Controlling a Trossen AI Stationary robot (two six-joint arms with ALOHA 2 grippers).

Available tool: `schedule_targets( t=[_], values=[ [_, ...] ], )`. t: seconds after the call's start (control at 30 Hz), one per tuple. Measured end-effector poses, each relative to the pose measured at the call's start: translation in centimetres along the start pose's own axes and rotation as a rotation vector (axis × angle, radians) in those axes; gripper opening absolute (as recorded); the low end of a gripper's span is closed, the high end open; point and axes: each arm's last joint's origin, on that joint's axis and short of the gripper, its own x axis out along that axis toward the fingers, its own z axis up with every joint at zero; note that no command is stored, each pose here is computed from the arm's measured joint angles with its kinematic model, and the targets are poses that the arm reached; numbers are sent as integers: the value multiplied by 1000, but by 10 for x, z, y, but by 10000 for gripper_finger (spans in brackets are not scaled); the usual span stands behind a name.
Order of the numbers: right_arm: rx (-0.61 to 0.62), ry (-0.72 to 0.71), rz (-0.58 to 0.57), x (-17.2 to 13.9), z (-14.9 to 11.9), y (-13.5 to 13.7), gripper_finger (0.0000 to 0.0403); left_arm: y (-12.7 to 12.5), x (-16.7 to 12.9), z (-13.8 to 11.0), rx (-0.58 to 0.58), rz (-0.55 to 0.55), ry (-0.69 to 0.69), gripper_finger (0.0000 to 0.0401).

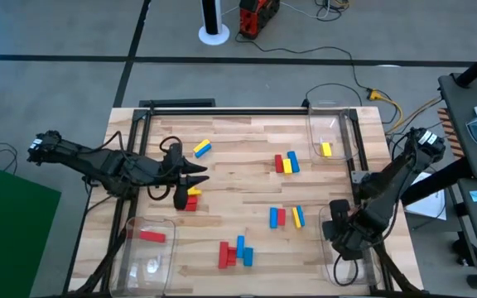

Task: Sort blocks
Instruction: Put the blue block into the bottom right transparent bin, then put the red block into the bottom left transparent bin

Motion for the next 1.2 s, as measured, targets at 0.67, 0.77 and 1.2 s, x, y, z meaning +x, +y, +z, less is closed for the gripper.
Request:
schedule_targets(
  t=[0.67,0.77,1.2],
  values=[
    [3,-16,15,15,-3,-3,300,2,1,1,-15,22,-10,107],
    [28,-15,16,15,-3,-3,288,2,1,1,-19,22,-10,107],
    [142,-8,84,-50,15,12,229,2,1,1,-33,20,-10,107]
  ],
)
